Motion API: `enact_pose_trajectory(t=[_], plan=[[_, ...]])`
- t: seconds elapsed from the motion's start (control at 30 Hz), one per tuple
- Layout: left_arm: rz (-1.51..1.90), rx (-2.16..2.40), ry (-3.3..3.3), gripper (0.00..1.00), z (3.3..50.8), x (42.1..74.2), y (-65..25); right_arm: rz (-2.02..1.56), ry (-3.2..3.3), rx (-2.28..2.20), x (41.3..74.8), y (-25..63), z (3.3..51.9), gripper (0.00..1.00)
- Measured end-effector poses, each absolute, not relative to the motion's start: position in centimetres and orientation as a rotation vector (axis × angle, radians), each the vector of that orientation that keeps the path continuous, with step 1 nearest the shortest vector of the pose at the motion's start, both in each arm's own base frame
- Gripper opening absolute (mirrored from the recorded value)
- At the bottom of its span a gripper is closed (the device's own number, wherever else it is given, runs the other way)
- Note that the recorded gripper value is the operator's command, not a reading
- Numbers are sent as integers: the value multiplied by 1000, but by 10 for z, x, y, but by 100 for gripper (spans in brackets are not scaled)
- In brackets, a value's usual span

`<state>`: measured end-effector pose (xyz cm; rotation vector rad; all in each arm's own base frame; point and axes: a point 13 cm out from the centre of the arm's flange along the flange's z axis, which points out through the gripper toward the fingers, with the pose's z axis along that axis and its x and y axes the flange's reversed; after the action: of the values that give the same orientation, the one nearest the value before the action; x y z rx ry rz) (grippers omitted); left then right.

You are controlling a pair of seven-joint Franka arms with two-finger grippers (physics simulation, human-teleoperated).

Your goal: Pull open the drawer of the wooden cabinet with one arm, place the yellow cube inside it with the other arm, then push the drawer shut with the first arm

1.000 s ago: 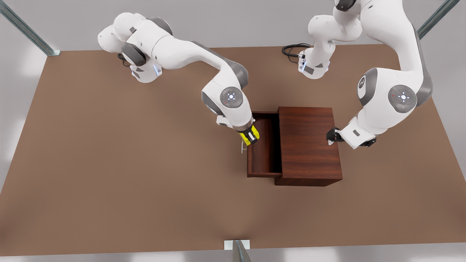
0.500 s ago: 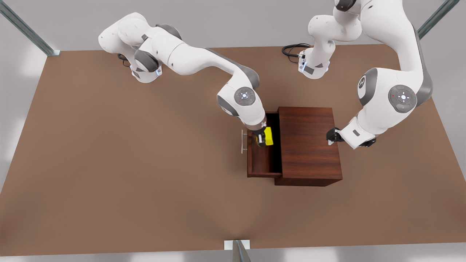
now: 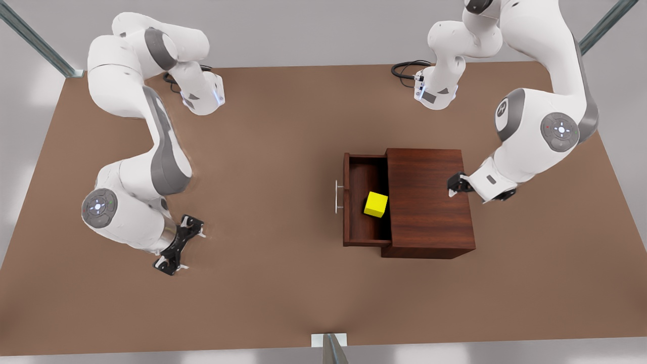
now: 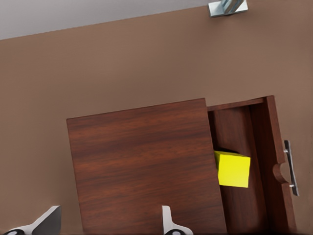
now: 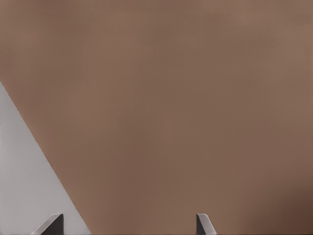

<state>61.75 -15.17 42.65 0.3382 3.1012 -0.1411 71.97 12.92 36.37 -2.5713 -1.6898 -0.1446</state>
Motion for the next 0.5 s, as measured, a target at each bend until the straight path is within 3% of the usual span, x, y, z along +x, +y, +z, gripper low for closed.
enact_pose_trajectory(t=[0.07,0.13,0.2,0.23,0.27,0.3,0.5], plan=[[-82,493,3084,100,430,595,-222,32,-1875,-2510,669,46,368,100],[-27,638,3047,100,435,552,-316,155,-2047,-2348,624,3,362,100],[-58,580,3056,100,436,518,-393,218,-2197,-2149,604,-14,357,100],[-64,472,3078,67,431,511,-414,229,-2262,-2052,599,-19,356,100],[-59,327,3104,15,423,511,-427,227,-2318,-1960,596,-23,356,100],[-37,175,3127,0,410,511,-436,221,-2367,-1874,593,-27,357,100],[57,-777,3118,0,342,502,-461,185,-2610,-1392,584,-30,358,100]])
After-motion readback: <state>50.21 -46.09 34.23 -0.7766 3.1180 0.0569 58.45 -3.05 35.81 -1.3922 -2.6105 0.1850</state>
